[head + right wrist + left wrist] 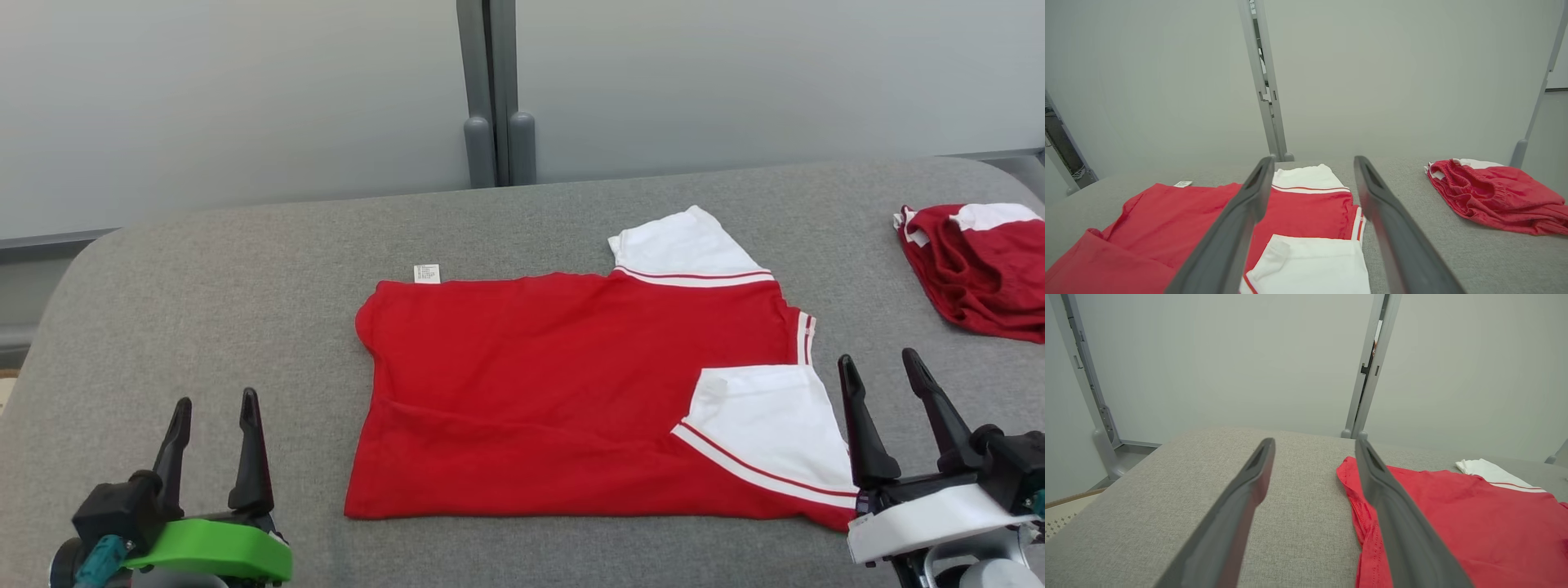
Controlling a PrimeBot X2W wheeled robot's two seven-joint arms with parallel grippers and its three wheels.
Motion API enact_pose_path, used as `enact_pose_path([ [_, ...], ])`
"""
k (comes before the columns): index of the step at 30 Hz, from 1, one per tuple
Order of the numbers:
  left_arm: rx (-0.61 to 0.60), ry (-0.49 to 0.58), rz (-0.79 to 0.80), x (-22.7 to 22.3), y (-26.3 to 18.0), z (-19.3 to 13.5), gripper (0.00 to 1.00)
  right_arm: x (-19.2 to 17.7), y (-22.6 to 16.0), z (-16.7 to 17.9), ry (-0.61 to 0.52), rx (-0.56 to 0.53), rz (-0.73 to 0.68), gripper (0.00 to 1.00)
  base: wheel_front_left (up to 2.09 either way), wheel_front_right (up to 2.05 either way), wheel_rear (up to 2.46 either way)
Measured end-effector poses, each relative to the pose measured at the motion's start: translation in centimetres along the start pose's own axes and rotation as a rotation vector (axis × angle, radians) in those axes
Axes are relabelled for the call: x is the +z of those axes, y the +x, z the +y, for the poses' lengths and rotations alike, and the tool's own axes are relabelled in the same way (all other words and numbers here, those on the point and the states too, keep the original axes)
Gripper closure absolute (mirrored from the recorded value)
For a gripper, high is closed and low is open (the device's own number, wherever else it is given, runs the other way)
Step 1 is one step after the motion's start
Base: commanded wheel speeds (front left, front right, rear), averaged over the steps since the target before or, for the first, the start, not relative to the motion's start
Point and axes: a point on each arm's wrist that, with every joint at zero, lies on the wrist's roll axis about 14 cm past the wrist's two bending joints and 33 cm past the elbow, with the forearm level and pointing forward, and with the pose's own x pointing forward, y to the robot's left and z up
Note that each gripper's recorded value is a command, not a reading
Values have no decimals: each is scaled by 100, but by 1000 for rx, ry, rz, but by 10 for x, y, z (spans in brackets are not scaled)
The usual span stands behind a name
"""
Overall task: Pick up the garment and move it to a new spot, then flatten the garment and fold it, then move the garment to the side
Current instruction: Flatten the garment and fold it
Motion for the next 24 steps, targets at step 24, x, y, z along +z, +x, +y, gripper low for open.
enact_pose_path([
  [24, 10, 24, 22, -10, -5, 0, 0, -15, -5, 3, 12, -4, 45, 0, 0, 0, 0],
])
